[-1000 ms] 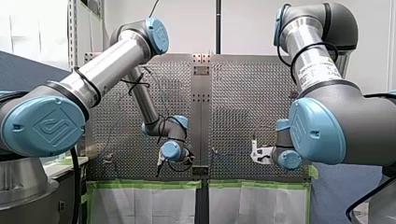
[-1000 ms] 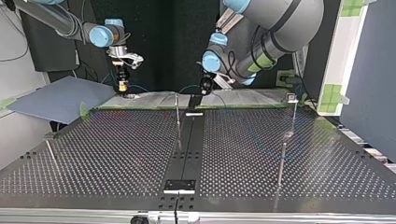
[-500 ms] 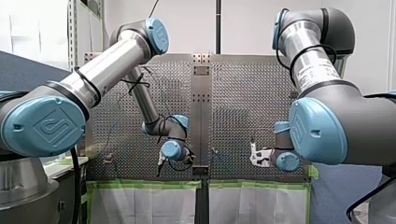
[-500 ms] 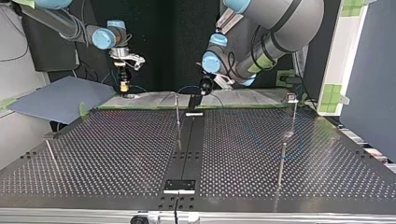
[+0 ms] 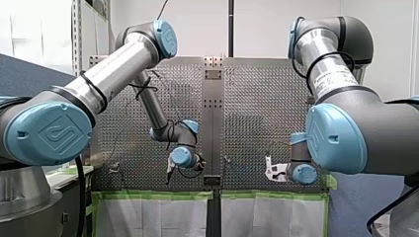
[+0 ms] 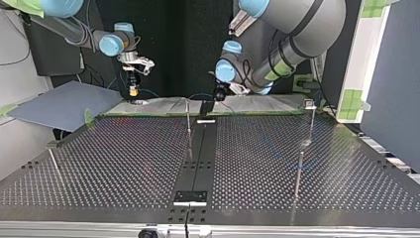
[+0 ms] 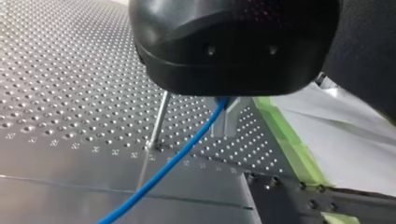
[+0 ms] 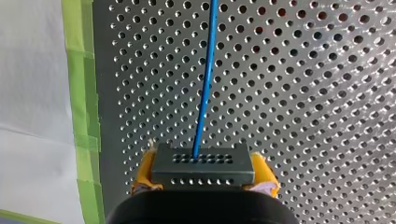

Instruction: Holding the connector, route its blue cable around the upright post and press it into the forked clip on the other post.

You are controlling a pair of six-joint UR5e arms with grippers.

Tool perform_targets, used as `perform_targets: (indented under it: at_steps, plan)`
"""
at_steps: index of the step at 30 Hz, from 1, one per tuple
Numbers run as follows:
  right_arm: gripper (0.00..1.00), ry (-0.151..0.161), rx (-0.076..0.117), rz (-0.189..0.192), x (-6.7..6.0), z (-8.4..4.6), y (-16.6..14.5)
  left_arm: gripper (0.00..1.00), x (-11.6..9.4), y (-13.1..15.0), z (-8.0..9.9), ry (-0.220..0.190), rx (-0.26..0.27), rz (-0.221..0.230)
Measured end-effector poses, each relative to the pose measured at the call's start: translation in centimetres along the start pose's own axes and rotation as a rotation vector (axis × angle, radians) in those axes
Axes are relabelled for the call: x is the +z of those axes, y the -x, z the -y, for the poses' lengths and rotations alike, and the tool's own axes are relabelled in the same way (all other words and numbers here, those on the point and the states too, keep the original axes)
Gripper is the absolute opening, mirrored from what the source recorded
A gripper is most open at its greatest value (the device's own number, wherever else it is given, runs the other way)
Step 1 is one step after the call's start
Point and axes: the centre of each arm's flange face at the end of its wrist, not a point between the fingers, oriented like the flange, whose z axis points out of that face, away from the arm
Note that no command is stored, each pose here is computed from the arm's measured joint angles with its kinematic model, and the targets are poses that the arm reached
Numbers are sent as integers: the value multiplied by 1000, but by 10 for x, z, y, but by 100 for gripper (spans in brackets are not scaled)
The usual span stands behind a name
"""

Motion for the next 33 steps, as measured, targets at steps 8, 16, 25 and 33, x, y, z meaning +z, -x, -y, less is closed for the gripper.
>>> perform_targets:
  at_steps: [8, 16, 25, 33]
  plan:
    - [56, 5, 15, -8, 5, -4, -3, 0, 13, -5, -2, -2, -23, -12]
    - [56, 7, 34, -15, 8, -6, -5, 0, 32, -14, -2, -6, -28, -25]
    - [56, 24, 40, -32, 16, -11, -11, 0, 43, -4, -7, 2, -36, -19]
    - [56, 73, 54, -37, 22, -28, -13, 0, 50, 1, -18, 7, -59, -18]
